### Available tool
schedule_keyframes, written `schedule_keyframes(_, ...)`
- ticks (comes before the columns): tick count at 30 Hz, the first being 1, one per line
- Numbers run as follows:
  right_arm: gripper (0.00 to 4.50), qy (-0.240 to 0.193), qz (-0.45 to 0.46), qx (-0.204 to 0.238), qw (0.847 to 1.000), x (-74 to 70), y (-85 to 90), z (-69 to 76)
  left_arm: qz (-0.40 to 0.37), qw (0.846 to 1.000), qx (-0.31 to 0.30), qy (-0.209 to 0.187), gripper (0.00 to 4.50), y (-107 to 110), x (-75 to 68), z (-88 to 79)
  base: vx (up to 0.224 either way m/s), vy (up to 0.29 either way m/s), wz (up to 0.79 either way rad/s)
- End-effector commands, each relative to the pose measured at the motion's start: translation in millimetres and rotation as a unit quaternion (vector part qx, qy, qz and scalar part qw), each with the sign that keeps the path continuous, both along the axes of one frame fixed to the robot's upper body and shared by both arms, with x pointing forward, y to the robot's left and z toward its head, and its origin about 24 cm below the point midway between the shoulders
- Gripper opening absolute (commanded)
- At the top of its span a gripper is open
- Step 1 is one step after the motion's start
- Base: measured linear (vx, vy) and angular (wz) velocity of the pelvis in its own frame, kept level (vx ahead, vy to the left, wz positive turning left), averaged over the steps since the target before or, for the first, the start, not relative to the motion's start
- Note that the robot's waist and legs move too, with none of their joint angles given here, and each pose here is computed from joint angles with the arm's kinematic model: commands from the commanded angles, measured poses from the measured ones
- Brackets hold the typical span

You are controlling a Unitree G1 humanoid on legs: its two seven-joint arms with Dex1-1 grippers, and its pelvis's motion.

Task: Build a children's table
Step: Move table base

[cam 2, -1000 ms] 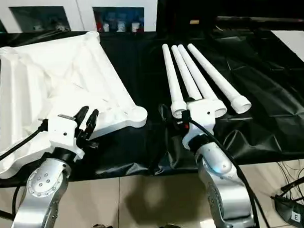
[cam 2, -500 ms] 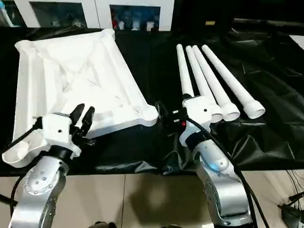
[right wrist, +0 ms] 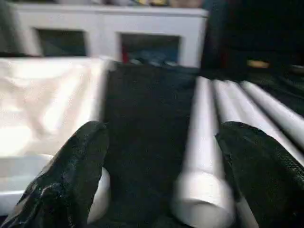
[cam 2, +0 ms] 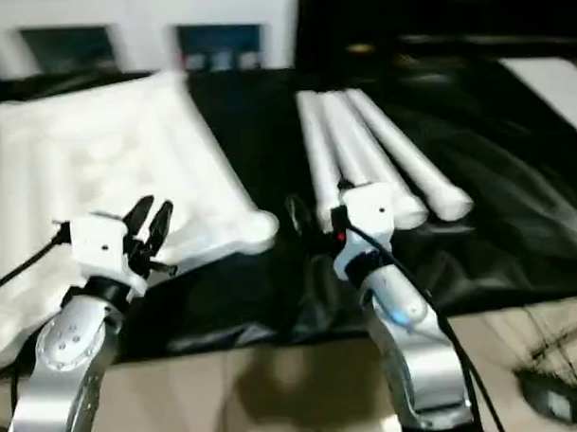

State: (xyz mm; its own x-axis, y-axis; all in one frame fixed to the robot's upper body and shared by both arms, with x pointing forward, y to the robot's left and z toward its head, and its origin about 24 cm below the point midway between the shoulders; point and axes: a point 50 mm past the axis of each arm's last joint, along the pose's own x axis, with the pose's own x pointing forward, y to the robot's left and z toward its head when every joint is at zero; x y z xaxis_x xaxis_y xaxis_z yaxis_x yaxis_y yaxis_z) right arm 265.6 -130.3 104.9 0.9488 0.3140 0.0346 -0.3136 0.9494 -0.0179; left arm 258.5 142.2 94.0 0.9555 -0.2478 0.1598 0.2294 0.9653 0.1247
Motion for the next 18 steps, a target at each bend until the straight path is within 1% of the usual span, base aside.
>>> schedule_keyframes(1,4.04,0.003,0.0,0.0,1.0,1.0,0.2,-0.1,-0.005,1.0,0.003,0.001,1.28,-0.3,-2.7,-0.1,0.141,-0.002,0.0)
schedule_keyframes(6,4.04,0.002,0.001,-0.001,1.0,0.4,0.4,0.0,-0.007,1.0,0.005,0.002,1.28,-1.1,-3.5,-0.1,0.179,-0.012,0.03)
schedule_keyframes(10,4.04,0.001,0.002,-0.001,1.0,0.1,0.5,0.3,-0.006,1.0,0.003,0.002,1.28,-0.7,-3.8,0.1,0.097,-0.035,0.0)
schedule_keyframes(14,4.04,-0.002,0.008,-0.015,1.0,-0.3,1.4,0.3,-0.004,1.0,0.004,0.002,1.28,-0.7,-4.6,-0.1,0.085,-0.02,0.11)
schedule_keyframes(18,4.04,-0.002,0.019,-0.02,1.0,-0.9,4.8,0.0,0.011,1.0,0.001,0.007,1.28,2.4,-5.3,-1.5,0.126,0.045,-0.02)
